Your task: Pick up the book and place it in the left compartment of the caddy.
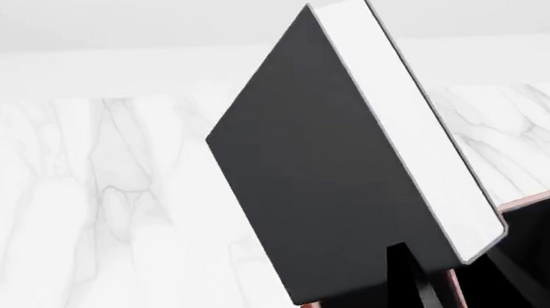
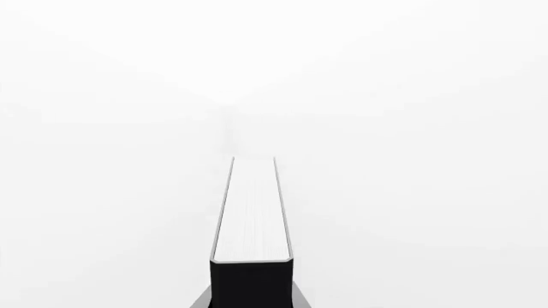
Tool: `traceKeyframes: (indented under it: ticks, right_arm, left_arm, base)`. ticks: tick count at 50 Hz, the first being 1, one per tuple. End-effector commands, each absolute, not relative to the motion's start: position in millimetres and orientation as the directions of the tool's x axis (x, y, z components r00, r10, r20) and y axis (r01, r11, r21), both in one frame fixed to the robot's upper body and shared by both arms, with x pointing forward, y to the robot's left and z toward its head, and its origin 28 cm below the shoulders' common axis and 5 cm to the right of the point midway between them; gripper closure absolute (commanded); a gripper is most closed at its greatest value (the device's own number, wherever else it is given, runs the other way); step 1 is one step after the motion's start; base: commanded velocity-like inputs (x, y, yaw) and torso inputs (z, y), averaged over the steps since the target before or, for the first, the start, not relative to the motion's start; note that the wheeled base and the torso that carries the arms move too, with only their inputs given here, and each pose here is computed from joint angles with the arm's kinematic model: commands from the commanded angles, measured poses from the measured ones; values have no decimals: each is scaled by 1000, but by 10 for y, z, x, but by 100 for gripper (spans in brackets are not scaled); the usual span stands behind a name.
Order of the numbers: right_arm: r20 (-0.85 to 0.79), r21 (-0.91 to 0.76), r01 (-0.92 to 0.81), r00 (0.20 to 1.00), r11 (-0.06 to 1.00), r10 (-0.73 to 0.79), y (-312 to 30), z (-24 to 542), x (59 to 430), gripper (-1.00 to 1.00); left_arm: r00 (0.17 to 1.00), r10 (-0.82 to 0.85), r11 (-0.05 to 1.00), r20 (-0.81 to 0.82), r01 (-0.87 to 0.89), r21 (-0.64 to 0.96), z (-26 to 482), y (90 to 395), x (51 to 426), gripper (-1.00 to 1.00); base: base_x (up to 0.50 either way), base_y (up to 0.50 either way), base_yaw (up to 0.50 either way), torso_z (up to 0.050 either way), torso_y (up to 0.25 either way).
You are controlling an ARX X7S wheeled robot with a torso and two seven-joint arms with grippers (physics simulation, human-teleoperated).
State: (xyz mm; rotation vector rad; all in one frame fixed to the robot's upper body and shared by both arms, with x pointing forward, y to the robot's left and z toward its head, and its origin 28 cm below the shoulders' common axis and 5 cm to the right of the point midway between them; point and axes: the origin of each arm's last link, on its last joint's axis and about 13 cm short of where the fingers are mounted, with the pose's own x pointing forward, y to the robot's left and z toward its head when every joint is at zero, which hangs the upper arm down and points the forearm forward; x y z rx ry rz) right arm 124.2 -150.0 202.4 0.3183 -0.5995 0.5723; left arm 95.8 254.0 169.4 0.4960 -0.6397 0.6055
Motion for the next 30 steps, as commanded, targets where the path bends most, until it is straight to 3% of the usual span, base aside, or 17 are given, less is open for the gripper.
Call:
traceKeyframes:
  ticks: [1,17,30]
  right_arm:
    - [663,80,-533,659,842,355,-1605,2018,1263,100]
    - [605,54,-376,749,925,269,-1666,1756,1208,100]
    - [608,27,-329,755,944,246,-1683,1791,1110,100]
  left_arm:
    - [645,363,719,673,-653,238,1694,2541,962,-100]
    - [643,362,719,675,-653,236,1691,2544,944,-100]
    - [639,366,716,676,-658,234,1690,2559,925,-100]
  base:
    - [0,0,0,0,0]
    - [0,0,0,0,1]
    - [0,0,0,1,1]
